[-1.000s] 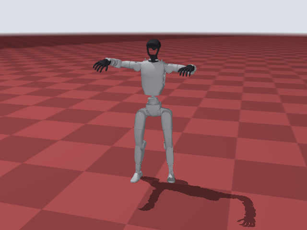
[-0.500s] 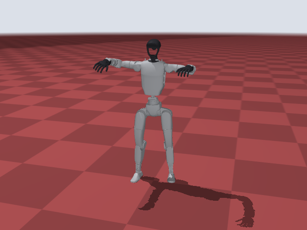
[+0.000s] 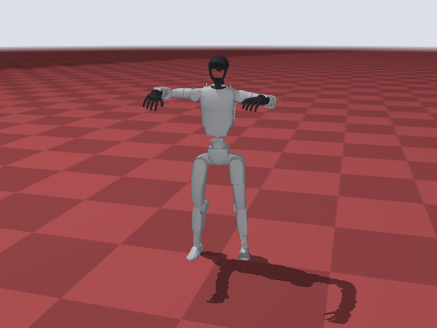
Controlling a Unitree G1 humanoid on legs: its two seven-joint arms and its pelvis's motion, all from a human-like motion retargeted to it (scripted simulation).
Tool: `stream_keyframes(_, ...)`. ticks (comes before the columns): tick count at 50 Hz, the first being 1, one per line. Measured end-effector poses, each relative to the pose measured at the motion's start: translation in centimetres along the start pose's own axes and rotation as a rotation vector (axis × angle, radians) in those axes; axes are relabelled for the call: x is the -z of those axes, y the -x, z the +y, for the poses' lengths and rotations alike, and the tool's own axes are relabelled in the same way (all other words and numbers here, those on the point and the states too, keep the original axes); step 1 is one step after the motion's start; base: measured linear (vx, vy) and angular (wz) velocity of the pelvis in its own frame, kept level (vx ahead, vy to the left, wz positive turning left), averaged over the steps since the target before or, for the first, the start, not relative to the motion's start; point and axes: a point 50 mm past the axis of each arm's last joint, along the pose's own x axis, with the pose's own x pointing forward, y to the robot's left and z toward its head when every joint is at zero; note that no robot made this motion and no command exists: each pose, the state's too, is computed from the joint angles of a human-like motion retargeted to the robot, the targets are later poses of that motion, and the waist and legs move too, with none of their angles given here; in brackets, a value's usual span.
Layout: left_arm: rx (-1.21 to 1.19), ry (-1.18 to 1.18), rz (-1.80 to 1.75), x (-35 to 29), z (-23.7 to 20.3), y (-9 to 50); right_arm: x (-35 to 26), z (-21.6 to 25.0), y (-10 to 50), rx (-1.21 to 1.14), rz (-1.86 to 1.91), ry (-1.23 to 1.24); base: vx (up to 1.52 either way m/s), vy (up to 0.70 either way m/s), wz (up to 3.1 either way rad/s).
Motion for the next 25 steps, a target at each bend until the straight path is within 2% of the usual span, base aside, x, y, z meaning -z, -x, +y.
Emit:
stream_keyframes(8, -0.047, 0.041, -0.137, -2.8, -0.7, -2.5, -3.3, 0.8, -2.4, 0.026, -0.153, -0.115, 0.00, 0.00, 0.00)
stream_keyframes(15, -0.059, 0.164, -0.142, -2.9, -3.6, -3.7, -5.6, 3.5, -4.6, 0.008, -0.238, -0.244, 0.05, -0.06, 0.07)
stream_keyframes(20, -0.045, 0.371, -0.037, -1.0, -8.1, -3.3, -6.5, 7.4, -5.6, -0.043, -0.227, -0.410, 0.09, -0.11, -0.01)
stream_keyframes(25, 0.005, 0.680, 0.158, 1.3, -15.6, -1.3, -7.0, 12.9, -5.8, -0.097, -0.136, -0.641, 0.11, -0.15, -0.18)
